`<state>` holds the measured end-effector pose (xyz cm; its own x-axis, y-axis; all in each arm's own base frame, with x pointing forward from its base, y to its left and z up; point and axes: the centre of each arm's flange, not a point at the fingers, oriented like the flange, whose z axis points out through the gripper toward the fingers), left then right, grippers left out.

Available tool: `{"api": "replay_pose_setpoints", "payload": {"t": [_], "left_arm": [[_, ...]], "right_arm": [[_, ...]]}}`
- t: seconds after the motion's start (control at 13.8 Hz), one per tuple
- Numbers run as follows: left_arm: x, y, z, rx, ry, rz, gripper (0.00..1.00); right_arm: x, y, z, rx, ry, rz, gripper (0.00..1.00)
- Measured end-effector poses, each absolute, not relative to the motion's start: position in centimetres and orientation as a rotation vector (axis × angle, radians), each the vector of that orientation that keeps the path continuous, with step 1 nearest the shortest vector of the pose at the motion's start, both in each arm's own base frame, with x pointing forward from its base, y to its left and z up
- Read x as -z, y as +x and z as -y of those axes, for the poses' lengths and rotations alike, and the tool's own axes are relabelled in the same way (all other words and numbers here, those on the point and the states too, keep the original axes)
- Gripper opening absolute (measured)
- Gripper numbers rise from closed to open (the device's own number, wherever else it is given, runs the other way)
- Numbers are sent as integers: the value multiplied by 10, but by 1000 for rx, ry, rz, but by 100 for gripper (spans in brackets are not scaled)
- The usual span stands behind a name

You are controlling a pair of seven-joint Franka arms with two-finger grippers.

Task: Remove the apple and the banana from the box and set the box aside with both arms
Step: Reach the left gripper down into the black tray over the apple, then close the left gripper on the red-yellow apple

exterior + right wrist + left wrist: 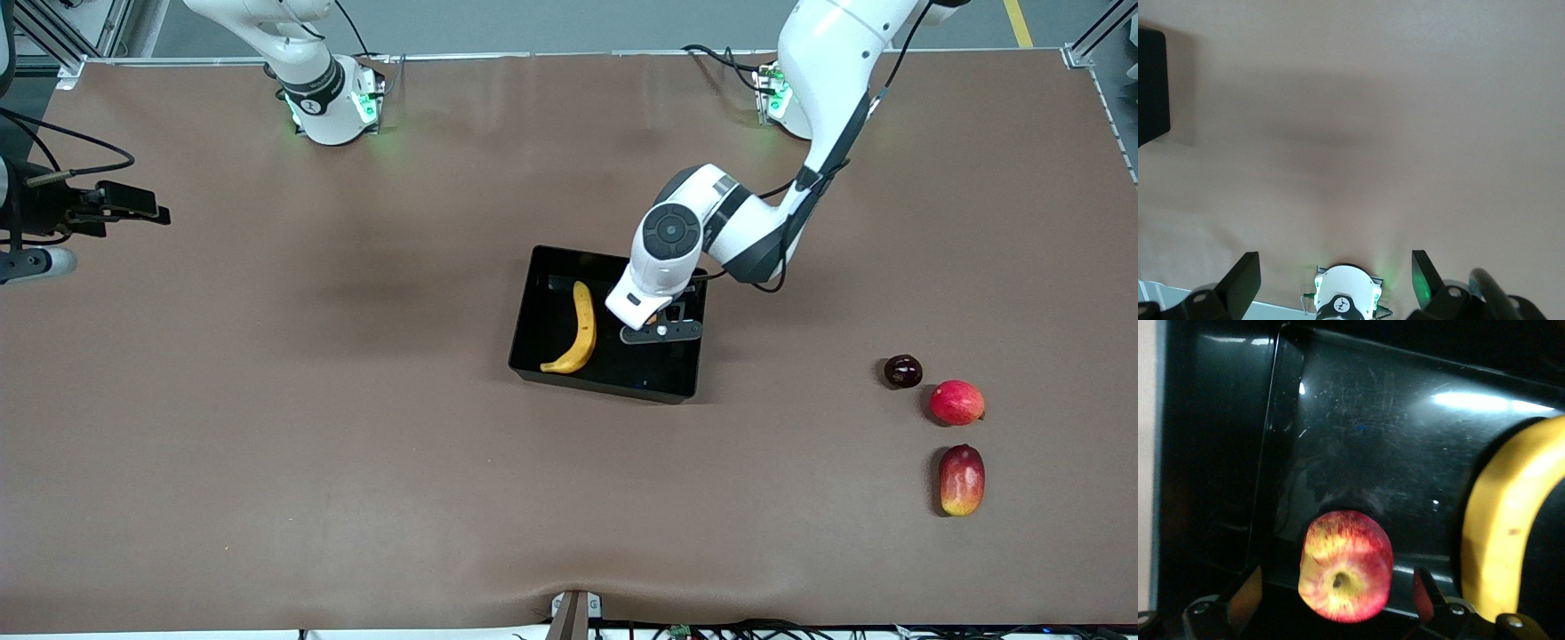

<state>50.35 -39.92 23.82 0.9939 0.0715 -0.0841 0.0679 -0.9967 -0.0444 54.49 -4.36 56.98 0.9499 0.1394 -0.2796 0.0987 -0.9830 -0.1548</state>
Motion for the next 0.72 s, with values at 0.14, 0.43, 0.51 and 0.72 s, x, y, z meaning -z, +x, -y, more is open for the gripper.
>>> {"api": "replay_pose_setpoints", "payload": {"t": [0.14,0.43,0.51,0.72], "left_arm": [[-219,502,401,-140,-3096,125,98],[-205,501,402,-154,-3094,123,67],[-206,501,402,-151,-3095,120,67],[-216,507,404,-123,-3109,80,67]], "right_arm": [[-570,545,44,-438,-2965,182,100],[-571,545,44,-438,-2965,182,100],[-571,545,44,-438,-2965,182,100],[-571,545,44,-438,-2965,182,100]]}}
